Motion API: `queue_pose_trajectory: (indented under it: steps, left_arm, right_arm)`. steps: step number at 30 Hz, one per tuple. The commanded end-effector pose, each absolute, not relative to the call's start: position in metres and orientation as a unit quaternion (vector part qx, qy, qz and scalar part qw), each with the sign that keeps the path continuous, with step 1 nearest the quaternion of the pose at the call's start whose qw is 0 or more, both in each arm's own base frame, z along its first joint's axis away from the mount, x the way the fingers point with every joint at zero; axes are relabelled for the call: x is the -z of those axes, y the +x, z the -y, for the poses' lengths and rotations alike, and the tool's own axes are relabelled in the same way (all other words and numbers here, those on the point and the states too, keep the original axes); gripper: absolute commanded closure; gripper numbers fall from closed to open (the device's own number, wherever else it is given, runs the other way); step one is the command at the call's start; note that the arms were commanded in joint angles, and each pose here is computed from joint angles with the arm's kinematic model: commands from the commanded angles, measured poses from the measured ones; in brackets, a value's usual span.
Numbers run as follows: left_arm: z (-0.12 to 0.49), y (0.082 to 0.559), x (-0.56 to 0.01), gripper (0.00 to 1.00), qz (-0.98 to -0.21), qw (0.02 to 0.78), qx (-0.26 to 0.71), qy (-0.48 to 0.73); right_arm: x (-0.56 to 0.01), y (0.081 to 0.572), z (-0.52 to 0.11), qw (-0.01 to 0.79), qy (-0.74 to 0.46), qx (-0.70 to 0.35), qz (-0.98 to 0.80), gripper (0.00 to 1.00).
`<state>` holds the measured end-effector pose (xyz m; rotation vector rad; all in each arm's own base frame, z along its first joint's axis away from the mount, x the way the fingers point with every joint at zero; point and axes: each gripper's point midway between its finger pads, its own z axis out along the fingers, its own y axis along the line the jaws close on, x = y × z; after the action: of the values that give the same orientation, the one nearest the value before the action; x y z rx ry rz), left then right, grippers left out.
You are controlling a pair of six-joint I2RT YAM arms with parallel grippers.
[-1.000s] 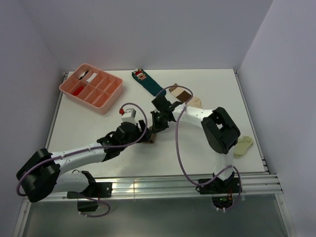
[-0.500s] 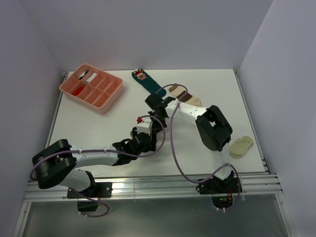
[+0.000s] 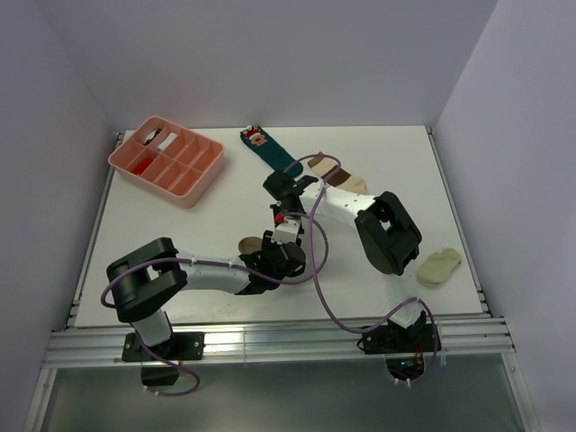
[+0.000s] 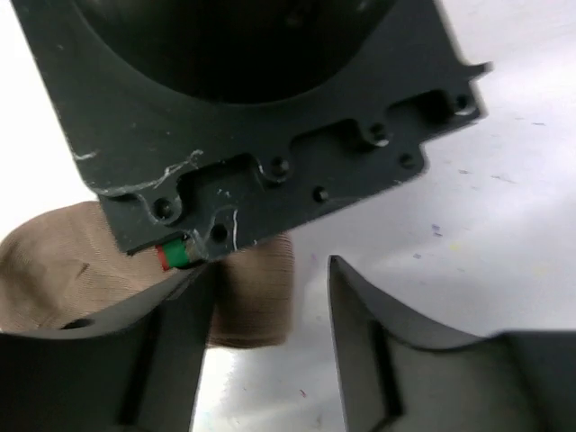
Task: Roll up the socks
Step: Roll the sock at the center of the board.
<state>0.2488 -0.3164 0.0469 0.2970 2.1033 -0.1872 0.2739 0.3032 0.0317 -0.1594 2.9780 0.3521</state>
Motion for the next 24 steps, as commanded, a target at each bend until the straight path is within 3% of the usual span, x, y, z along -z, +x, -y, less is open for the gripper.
queue_pose_trajectory:
  steps: [1, 4, 6, 7, 9, 10, 15, 17, 18, 21, 24]
  left_arm:
    - [0.308, 0.252, -0.041, 0.45, -0.869, 0.481, 0.035, 0.106]
    - [0.304, 0.252, -0.033, 0.49, -0.875, 0.474, 0.021, 0.094]
    - [0.298, 0.249, -0.027, 0.59, -0.880, 0.465, 0.007, 0.092]
    - [0.295, 0.248, -0.023, 0.73, -0.882, 0.463, 0.001, 0.093]
    - [0.291, 0.246, -0.019, 0.86, -0.885, 0.457, -0.006, 0.091]
    - [0.290, 0.245, -0.016, 0.99, -0.887, 0.453, -0.009, 0.092]
    - [0.282, 0.239, -0.011, 0.99, -0.893, 0.443, -0.005, 0.082]
    - [0.279, 0.235, -0.013, 0.99, -0.895, 0.441, 0.013, 0.072]
    - [0.279, 0.234, -0.013, 0.99, -0.898, 0.433, 0.027, 0.069]
    - [0.277, 0.231, -0.019, 1.00, -0.904, 0.418, 0.083, 0.040]
    - [0.271, 0.236, -0.027, 1.00, -0.901, 0.411, 0.141, -0.001]
  right_arm:
    - [-0.023, 0.265, -0.299, 0.046, -0.052, -0.092, -0.993, 1.00]
    - [-0.021, 0.265, -0.299, 0.044, -0.052, -0.093, -0.993, 1.00]
    - [-0.020, 0.263, -0.299, 0.041, -0.050, -0.093, -0.994, 1.00]
    - [-0.020, 0.264, -0.300, 0.042, -0.049, -0.095, -0.993, 1.00]
    - [-0.020, 0.264, -0.300, 0.041, -0.048, -0.097, -0.993, 1.00]
    - [-0.020, 0.263, -0.301, 0.041, -0.047, -0.098, -0.993, 1.00]
    - [-0.025, 0.267, -0.314, 0.052, -0.035, -0.143, -0.988, 1.00]
    - [-0.039, 0.277, -0.326, 0.077, -0.026, -0.188, -0.979, 0.87]
    - [-0.041, 0.276, -0.328, 0.074, -0.022, -0.207, -0.975, 0.76]
    - [-0.065, 0.290, -0.338, 0.112, -0.006, -0.265, -0.958, 0.58]
    - [-0.088, 0.307, -0.340, 0.147, 0.021, -0.307, -0.940, 0.47]
